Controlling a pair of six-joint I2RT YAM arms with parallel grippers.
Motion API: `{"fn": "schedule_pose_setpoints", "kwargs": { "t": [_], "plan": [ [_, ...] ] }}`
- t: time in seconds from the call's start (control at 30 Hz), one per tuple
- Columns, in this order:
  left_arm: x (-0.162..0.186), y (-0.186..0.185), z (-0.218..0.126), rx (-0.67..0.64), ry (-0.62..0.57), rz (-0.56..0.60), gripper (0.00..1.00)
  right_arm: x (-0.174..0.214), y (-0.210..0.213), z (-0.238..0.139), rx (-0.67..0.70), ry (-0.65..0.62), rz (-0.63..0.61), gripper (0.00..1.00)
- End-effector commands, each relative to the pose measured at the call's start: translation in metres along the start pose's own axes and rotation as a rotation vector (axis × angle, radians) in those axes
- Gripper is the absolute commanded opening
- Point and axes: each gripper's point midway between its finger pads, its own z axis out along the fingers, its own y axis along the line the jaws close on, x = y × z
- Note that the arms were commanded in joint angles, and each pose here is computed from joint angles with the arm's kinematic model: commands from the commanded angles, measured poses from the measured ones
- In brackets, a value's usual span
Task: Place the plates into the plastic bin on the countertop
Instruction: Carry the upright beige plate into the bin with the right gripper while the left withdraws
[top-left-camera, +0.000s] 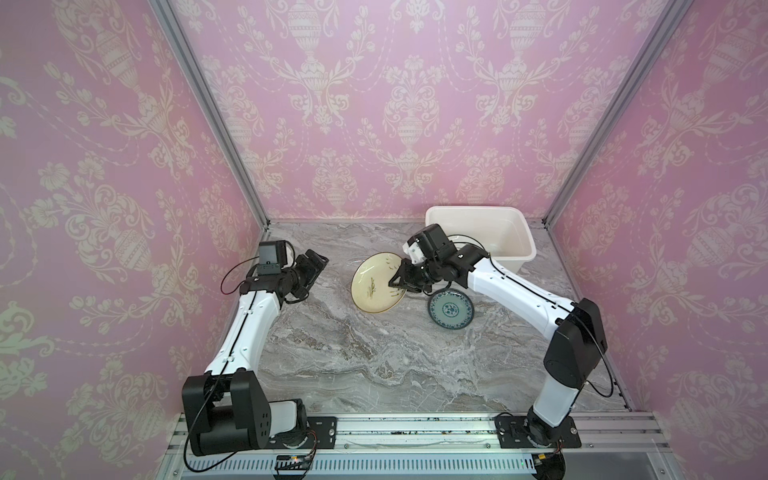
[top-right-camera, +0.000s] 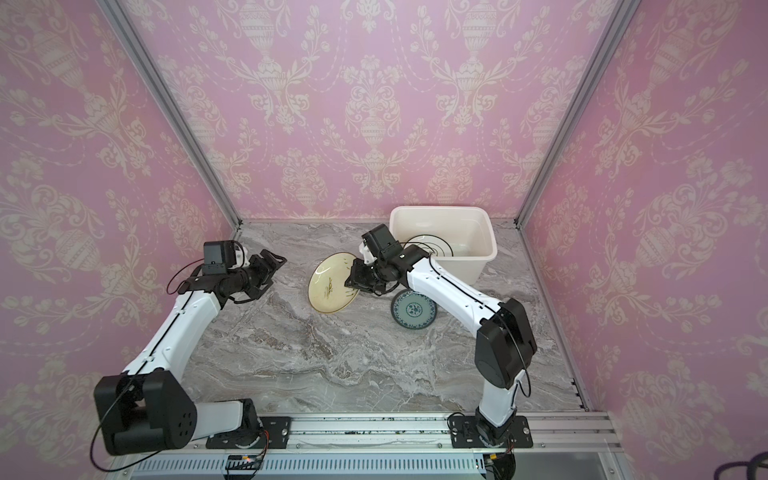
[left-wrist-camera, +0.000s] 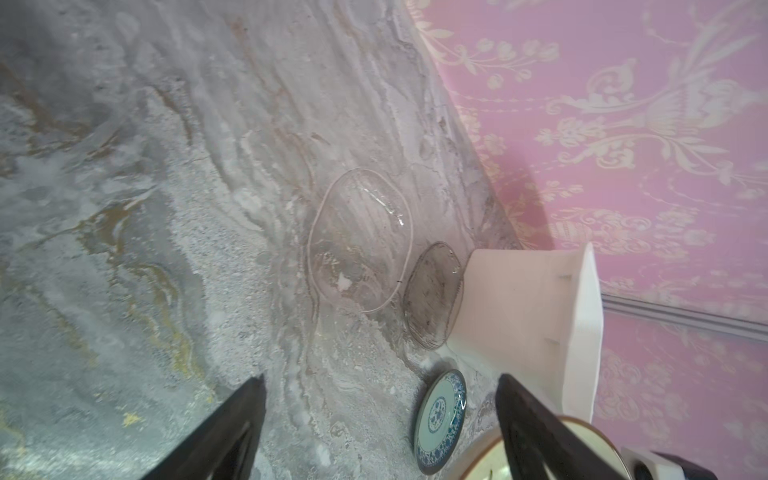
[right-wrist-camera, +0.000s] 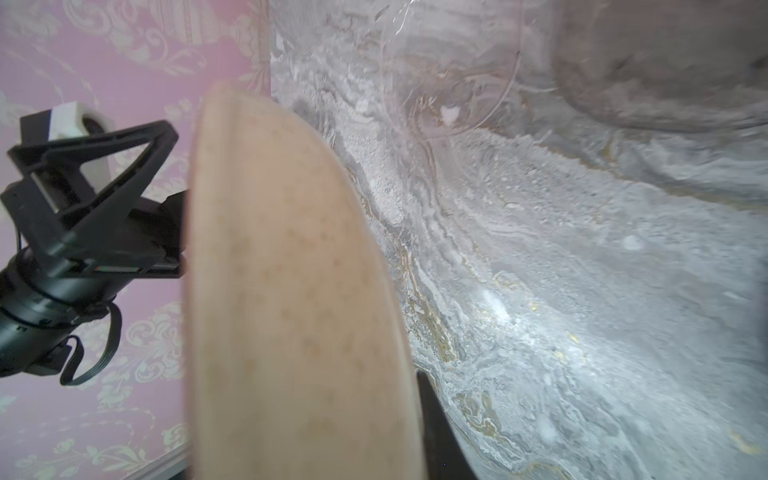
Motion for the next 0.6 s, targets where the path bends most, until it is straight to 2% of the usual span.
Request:
{"fn": "schedule_pose_setpoints", "kwargs": {
  "t": [0.0,0.23,0.4,0.57],
  "plan": [
    [-0.005,-0.044,-0.005,0.137,-0.016,0.125,0.92,-0.037,0.025,-0.066,-0.071,-0.132,-0.045,0.13],
    [0.024,-0.087,-0.007,0.213,0.014,0.34,0.95,-0.102,-0.007,-0.121,-0.064,-0.303,0.04,0.13],
    [0.047,-0.116,-0.005,0.237,0.024,0.491,0.95,-0.14,-0.047,-0.149,-0.027,-0.408,0.117,0.12],
    [0.072,-0.141,0.003,0.249,0.05,0.587,0.95,-0.171,-0.097,-0.169,0.057,-0.474,0.232,0.11]
  ]
}}
